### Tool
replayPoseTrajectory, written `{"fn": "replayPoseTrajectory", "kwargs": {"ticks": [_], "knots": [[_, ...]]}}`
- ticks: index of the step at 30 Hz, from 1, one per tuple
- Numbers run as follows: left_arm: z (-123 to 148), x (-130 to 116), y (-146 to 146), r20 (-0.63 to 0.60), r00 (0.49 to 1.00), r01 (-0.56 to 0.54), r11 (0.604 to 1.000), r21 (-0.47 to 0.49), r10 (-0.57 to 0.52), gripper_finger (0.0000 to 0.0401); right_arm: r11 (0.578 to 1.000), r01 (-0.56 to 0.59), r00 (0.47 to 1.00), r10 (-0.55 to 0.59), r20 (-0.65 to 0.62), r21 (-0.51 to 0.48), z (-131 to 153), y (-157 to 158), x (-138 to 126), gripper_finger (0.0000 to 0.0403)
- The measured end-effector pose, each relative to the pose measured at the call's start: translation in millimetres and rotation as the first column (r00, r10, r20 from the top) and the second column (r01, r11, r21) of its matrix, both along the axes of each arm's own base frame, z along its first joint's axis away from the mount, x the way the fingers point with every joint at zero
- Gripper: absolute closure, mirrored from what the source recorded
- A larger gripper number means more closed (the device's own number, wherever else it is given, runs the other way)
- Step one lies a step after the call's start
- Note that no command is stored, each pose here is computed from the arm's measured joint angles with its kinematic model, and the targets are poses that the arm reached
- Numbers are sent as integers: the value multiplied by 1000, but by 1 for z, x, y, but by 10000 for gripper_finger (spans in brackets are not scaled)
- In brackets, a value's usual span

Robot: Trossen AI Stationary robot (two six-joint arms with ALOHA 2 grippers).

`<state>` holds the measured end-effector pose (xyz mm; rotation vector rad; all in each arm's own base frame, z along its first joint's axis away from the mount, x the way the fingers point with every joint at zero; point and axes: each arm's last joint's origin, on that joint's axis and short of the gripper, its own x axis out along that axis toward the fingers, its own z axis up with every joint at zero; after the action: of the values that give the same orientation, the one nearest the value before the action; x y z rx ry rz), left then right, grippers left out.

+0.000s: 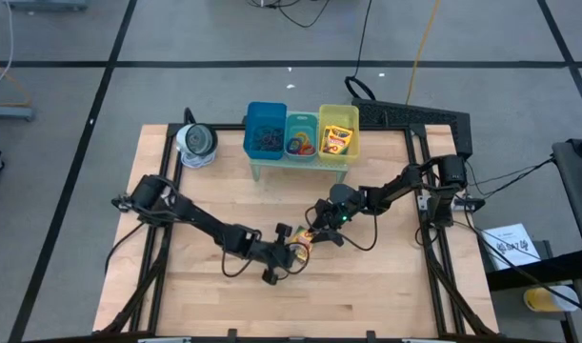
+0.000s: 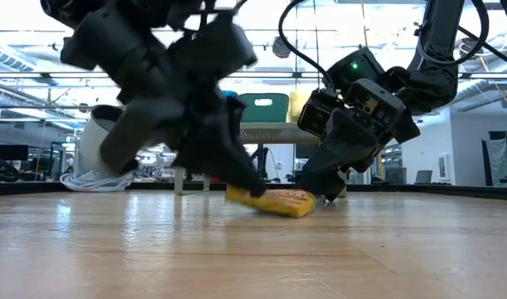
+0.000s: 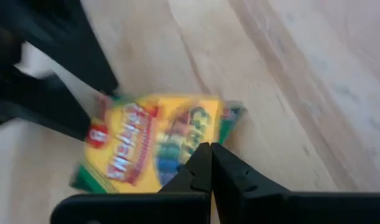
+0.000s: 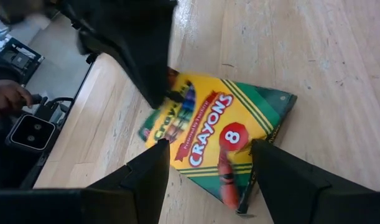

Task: Pick & Place Office Desk Supplies
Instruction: Put the yellow crayon box into the yellow bin on the shelf

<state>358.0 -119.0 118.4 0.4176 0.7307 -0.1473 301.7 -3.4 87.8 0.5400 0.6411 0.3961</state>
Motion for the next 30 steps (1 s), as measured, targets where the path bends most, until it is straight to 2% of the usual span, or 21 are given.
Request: {"fn": "replayPoseTrajectory", "kwargs": {"ticks": [10,24,30], "knots": [[41,-2,4,129,991,-46,999,6,45,400,1000,-1,1000,1,4,-1,0,0,0,188],[43,0,12,133,989,-59,998,8,57,401,1000,-2,1000,2,6,-3,0,0,0,188],[63,-3,20,178,981,-78,996,40,69,401,1000,-4,1000,4,18,-4,3,-2,0,188]]}}
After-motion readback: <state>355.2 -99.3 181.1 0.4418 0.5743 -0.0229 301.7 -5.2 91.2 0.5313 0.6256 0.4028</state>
